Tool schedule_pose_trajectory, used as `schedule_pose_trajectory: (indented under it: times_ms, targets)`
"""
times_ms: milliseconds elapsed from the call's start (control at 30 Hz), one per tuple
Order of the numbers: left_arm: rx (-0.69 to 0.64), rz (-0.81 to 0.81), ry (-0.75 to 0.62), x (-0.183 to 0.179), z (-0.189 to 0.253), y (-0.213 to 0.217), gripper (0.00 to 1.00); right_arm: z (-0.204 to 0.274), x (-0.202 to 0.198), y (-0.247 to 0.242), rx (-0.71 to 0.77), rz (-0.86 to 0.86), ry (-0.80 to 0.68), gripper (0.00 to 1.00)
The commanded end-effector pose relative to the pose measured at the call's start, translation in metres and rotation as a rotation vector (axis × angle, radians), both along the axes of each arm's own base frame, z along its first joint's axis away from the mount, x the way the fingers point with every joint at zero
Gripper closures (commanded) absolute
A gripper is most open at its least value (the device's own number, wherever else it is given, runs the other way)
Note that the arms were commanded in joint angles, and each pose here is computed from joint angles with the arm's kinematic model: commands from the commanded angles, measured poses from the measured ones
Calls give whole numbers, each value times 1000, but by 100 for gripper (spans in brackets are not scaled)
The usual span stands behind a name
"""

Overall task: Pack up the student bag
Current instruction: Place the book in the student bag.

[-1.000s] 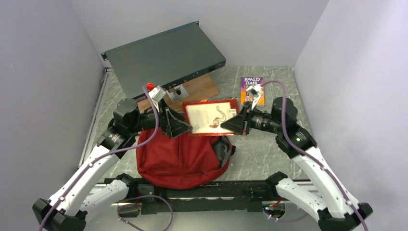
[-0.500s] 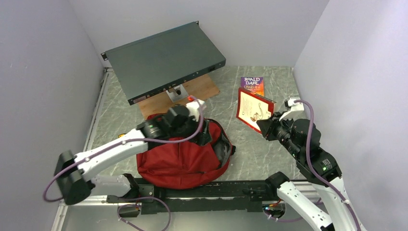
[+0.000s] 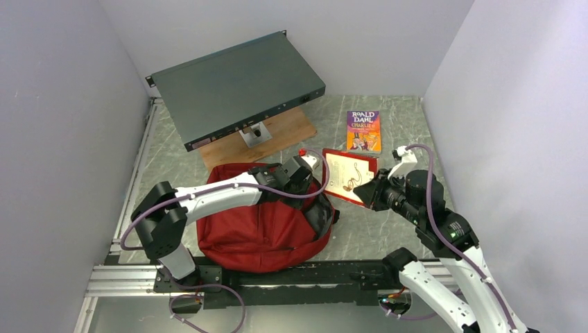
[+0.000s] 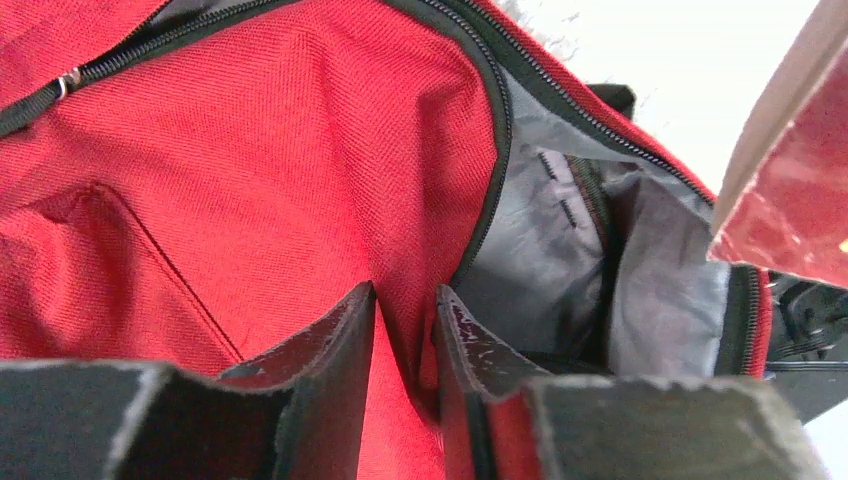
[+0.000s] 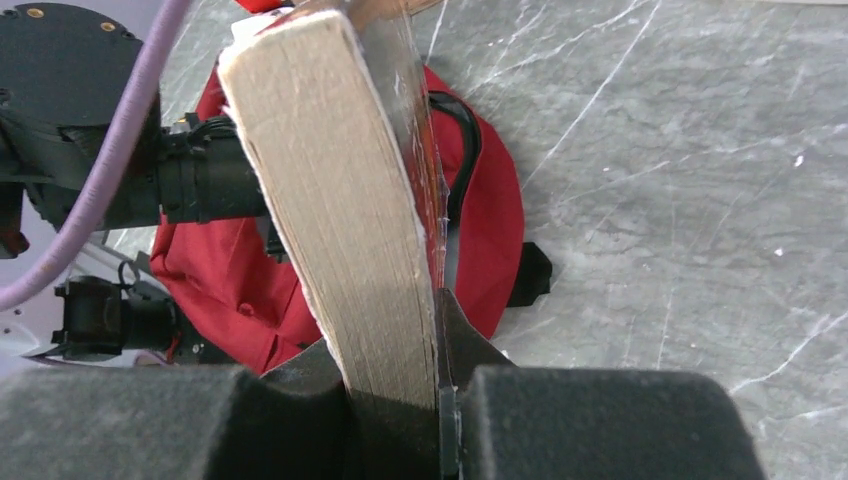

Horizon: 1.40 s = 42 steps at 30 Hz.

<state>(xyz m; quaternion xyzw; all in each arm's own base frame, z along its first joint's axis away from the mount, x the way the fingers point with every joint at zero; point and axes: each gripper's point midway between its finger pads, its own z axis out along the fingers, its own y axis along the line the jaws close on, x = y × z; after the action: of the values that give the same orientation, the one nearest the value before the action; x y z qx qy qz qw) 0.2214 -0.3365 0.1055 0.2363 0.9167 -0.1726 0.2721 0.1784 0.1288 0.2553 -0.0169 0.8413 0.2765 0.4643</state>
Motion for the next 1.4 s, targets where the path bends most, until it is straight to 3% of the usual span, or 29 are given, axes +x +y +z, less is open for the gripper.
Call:
schedule_pose_trajectory:
  times_ms: [0,67,100,367,767,933,1033,1133,1367]
  targets:
    - [18,-5,-52,7,13,1,76,16,-4,12,82,40,-16,100]
    - [7,19,-92,10,23,7,98,12,-11,14,87,62,17,100]
    - [-4,41,-128,14,31,11,100,10,-14,16,95,75,36,100]
    - [-209,95,-294,18,87,21,100,-22,-32,43,188,166,267,100]
    - [-383,79,-389,8,133,28,100,-55,-35,50,207,168,373,100]
    - [-364,109,-401,8,134,39,100,-60,-24,15,15,15,364,100]
    - [-378,109,-402,7,134,39,100,-47,-22,10,-2,12,315,100]
    - [-395,95,-401,6,138,35,100,-50,-24,29,70,84,332,100]
    - [-461,69,-405,1,155,30,100,-15,-19,102,518,356,316,100]
